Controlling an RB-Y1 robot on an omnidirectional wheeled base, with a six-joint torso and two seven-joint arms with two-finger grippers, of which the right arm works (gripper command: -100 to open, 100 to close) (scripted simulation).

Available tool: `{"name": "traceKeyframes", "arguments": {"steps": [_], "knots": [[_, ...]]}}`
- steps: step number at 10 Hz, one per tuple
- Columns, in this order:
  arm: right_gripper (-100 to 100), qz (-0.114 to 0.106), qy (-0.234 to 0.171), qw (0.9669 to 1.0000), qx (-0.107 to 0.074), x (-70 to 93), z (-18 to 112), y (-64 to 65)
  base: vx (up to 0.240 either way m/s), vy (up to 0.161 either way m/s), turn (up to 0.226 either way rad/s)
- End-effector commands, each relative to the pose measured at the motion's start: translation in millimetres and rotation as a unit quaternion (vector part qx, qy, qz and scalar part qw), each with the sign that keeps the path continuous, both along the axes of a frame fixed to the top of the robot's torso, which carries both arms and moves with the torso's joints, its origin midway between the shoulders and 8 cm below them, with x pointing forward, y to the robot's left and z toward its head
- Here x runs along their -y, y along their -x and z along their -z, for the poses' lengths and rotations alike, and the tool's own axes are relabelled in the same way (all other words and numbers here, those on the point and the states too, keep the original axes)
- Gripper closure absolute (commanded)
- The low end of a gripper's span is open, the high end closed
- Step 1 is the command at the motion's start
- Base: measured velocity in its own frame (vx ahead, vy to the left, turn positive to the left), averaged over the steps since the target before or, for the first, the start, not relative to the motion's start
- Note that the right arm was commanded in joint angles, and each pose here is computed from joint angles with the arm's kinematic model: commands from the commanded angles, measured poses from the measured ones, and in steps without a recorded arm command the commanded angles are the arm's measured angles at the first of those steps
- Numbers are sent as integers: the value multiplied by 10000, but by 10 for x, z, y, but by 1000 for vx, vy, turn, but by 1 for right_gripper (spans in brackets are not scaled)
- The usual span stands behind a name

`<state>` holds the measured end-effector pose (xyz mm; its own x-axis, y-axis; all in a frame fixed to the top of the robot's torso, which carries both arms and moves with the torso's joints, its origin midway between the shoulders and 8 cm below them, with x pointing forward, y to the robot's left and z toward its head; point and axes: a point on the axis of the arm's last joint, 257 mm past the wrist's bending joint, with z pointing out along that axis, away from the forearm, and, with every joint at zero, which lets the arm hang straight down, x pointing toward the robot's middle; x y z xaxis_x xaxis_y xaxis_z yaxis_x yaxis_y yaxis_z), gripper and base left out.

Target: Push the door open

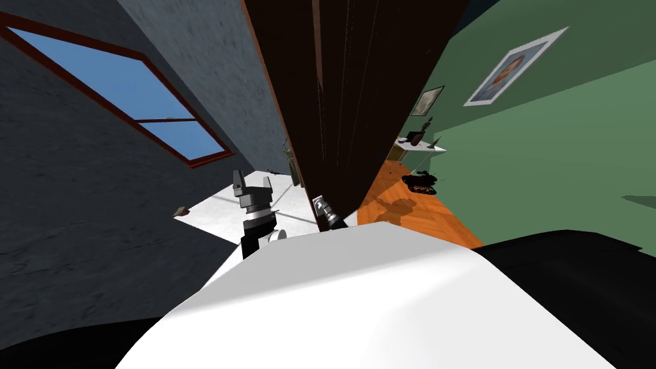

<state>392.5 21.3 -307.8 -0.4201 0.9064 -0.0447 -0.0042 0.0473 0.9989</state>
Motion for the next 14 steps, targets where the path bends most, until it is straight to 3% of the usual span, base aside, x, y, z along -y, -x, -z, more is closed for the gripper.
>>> {"name": "traceKeyframes", "arguments": {"steps": [1,4,9,14], "knots": [[100,26,-21,10000,-22,-11,8,54,158,142,-216],[100,-10,-225,9997,-23,-213,-110,195,127,154,-231],[100,211,57,9998,-25,179,31,94,122,139,-84],[100,551,-129,9984,-11,304,-63,-85,132,176,-88]]}}
